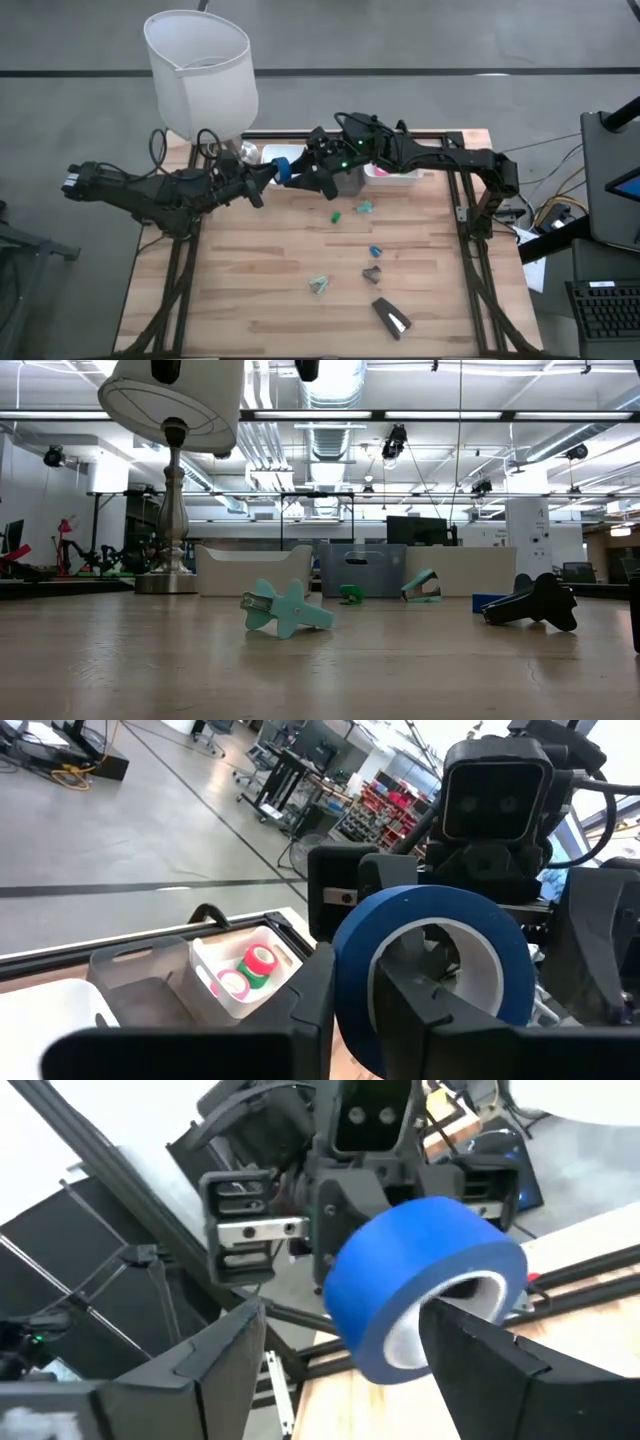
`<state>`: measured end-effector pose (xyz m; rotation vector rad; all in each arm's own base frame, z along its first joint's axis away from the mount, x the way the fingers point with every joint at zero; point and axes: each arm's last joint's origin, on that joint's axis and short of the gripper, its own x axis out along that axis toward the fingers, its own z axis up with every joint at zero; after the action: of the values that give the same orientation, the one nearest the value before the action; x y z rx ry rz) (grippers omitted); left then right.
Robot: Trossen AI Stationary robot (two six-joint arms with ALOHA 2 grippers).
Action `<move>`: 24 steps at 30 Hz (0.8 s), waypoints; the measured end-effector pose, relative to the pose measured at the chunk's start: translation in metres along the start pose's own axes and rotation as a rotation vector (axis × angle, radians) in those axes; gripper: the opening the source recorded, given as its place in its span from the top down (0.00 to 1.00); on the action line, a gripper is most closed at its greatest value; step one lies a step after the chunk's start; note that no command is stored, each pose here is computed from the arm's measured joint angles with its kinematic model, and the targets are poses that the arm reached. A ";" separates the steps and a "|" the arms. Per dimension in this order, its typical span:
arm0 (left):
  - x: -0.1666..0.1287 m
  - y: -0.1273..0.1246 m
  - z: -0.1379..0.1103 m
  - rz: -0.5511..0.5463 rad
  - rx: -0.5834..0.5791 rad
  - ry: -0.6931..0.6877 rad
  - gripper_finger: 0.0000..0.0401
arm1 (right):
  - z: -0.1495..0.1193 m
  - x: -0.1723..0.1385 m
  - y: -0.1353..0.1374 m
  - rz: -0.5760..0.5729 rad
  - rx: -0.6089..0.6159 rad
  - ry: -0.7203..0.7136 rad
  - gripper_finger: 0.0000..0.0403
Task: Pick and place Stapler, Stapler remover, tape
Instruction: Put the blue tape into the right white bin
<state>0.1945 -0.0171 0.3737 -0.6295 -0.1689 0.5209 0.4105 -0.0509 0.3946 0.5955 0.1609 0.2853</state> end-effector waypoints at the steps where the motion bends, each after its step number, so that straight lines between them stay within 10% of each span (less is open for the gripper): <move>1: 0.000 0.000 0.000 0.000 0.000 0.000 0.85 | 0.000 0.000 0.000 0.003 -0.003 -0.004 0.38; 24: 0.001 0.000 -0.001 -0.002 0.054 0.011 0.83 | -0.002 0.002 -0.003 -0.029 -0.024 -0.003 0.88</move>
<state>0.1953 -0.0171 0.3725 -0.5796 -0.1452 0.5181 0.4124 -0.0517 0.3911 0.5689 0.1626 0.2578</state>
